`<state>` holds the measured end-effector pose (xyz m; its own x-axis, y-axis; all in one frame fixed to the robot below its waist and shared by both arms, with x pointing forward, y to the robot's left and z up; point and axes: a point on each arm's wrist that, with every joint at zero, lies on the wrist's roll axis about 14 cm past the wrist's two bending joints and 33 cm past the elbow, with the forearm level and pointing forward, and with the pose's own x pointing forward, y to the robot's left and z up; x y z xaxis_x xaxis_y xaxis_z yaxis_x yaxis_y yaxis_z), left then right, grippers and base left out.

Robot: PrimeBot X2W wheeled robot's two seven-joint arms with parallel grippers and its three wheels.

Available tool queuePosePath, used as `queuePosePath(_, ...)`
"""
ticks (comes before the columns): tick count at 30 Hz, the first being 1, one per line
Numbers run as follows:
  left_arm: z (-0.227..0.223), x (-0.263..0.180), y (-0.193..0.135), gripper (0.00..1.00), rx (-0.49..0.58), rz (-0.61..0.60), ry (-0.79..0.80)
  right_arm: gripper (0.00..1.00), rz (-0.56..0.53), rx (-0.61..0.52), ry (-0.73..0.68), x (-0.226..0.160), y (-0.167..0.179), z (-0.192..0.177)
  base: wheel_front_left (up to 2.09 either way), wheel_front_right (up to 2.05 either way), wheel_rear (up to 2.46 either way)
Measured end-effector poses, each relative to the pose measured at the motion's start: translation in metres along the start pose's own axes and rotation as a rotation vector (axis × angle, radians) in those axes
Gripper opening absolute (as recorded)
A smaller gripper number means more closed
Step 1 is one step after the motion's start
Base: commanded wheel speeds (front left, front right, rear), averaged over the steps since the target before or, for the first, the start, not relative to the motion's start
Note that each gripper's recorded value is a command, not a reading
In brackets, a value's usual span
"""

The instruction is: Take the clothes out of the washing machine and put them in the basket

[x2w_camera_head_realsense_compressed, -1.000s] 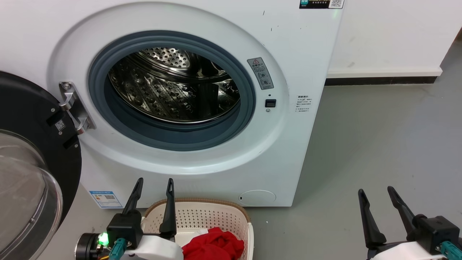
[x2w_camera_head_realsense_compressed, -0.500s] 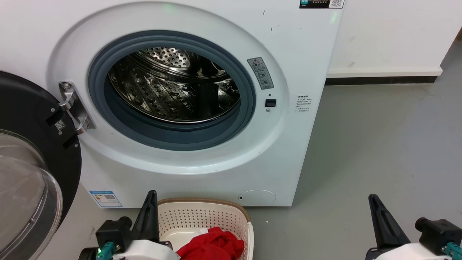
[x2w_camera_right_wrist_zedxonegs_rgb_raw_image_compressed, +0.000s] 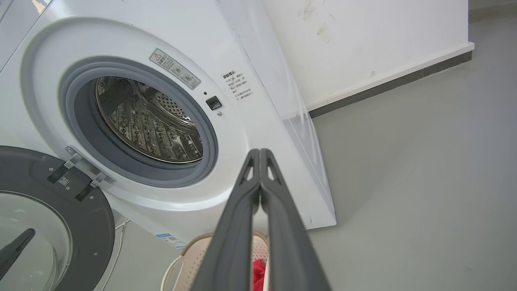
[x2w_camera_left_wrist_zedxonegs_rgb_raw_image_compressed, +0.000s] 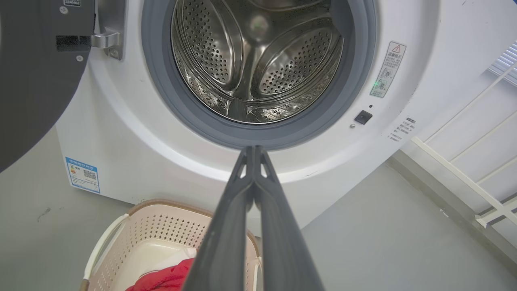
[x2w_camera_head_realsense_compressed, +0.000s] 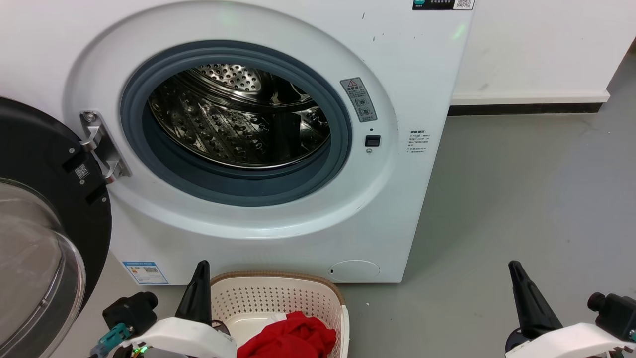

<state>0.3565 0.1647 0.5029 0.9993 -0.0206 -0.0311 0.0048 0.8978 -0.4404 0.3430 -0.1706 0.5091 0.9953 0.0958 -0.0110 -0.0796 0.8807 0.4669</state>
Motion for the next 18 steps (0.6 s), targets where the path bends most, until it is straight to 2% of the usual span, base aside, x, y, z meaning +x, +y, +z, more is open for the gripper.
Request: queuePosePath(18,-0.002,0.007,0.010,0.00,-0.277,0.020,0.032,0.00,-0.014,0.272,-0.013,0.011,-0.007,0.002,0.00,0.00,0.00)
